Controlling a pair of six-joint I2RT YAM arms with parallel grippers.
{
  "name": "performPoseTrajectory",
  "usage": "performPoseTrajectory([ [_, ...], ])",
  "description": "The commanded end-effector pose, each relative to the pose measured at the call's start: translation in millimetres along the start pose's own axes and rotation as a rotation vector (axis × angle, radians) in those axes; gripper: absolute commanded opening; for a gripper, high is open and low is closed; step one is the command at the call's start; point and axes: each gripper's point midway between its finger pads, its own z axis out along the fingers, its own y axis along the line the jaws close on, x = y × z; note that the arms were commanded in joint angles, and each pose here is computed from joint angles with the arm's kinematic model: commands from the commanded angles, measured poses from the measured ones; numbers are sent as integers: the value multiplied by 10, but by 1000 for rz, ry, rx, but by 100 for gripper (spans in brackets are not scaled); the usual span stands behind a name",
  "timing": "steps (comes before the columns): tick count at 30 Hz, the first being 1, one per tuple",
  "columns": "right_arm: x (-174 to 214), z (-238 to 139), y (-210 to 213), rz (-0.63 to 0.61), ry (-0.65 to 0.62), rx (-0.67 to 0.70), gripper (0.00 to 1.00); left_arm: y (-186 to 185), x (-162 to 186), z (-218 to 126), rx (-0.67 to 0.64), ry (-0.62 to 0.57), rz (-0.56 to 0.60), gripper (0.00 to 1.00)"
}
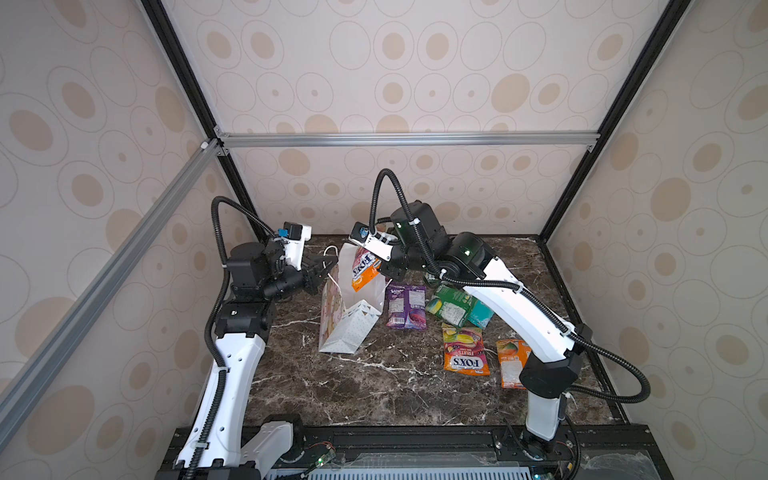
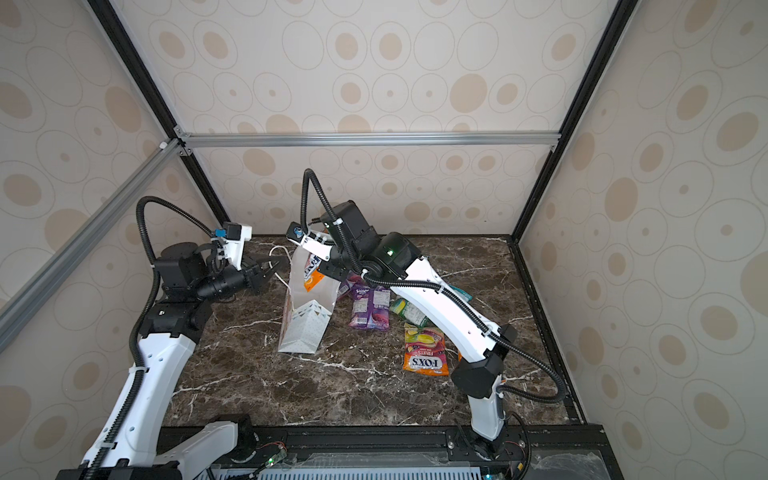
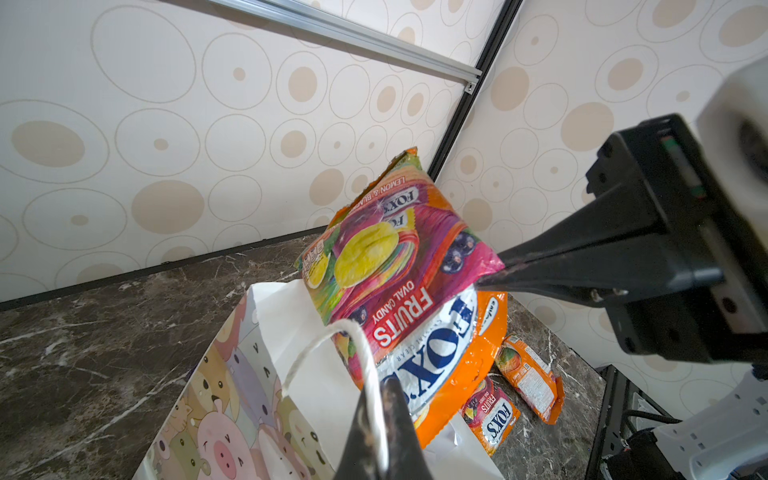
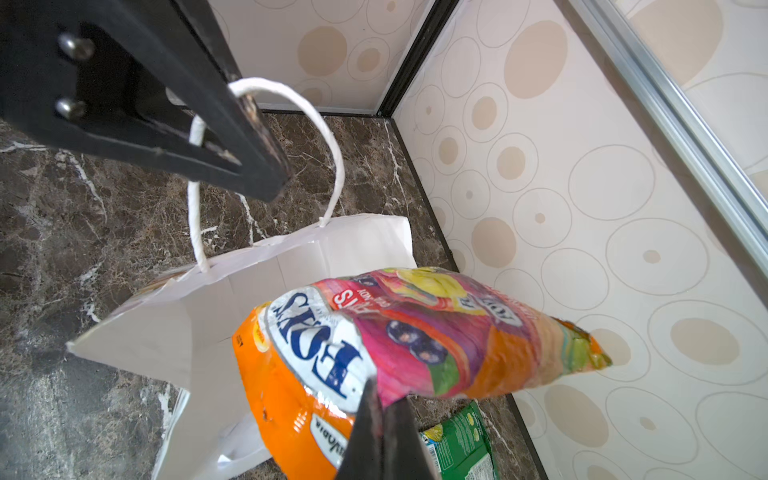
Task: Place the snacks into the paper bag
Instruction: 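Carry the FOX'S bag over the paper bag opening with the right gripper, then lower the FOX'S bag into the paper bag and open the right gripper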
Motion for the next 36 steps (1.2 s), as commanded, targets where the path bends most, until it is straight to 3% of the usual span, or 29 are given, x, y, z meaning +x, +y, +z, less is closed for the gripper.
performPoseTrajectory([
  [1, -166, -119, 1, -21, -61, 13, 0, -18, -62, -17, 10, -17, 29, 0],
  [14, -63, -152, 295, -30, -47, 5, 0, 5, -44, 8, 13, -13, 19, 0],
  [27, -231, -409, 493, 10, -180, -83, 0, -31, -40, 15, 37, -13, 19, 0],
  [36, -21, -219, 482, 18, -90, -49, 0, -81, -53, -10, 51, -26, 29, 0],
])
